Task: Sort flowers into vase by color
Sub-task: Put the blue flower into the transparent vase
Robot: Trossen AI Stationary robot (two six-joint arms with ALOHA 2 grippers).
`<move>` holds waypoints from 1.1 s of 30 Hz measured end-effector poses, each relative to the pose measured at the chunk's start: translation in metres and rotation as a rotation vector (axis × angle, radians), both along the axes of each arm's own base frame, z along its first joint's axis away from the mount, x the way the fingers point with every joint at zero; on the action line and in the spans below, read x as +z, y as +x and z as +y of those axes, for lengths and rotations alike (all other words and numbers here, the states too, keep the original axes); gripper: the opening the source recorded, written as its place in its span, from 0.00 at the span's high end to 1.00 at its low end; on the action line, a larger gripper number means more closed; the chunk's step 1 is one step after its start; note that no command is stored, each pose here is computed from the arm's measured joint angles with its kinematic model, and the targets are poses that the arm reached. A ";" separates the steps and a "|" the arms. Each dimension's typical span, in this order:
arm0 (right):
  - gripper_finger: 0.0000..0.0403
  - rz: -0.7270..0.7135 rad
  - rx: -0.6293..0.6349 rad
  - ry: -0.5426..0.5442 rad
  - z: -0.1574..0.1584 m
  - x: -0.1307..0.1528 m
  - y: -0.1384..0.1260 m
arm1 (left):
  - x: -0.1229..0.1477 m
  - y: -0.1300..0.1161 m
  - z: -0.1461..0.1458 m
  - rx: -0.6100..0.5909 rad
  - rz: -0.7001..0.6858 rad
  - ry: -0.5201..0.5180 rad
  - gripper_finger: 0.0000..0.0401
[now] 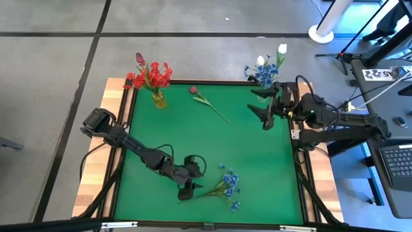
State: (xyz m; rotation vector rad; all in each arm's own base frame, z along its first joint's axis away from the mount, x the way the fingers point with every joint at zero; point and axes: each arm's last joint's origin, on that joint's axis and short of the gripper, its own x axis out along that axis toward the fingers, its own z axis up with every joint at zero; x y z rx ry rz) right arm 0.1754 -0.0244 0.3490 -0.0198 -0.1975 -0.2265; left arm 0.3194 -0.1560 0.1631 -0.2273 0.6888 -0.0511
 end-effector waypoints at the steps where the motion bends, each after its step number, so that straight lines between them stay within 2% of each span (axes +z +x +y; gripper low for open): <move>1: 0.26 0.006 -0.011 -0.008 0.003 0.001 0.002 | 0.000 -0.001 -0.002 -0.004 -0.002 -0.002 0.43; 6: 0.26 0.026 -0.036 -0.015 0.014 0.007 0.008 | -0.009 0.001 -0.013 -0.016 -0.007 -0.024 0.43; 15: 0.26 0.033 -0.071 0.004 0.014 0.008 0.009 | -0.023 0.035 -0.041 -0.104 0.028 -0.031 0.43; 20: 0.26 0.045 -0.072 0.024 0.014 0.007 0.009 | -0.032 0.041 -0.040 -0.068 0.104 0.034 0.43; 27: 0.26 0.041 -0.071 0.025 0.014 0.007 0.009 | -0.036 0.040 -0.034 -0.021 0.155 0.070 0.43; 30: 0.26 0.042 -0.074 0.026 0.014 0.007 0.009 | -0.038 0.039 -0.033 -0.016 0.175 0.067 0.43; 33: 0.26 0.042 -0.074 0.026 0.014 0.007 0.009 | -0.037 0.039 -0.036 -0.055 0.180 0.013 0.43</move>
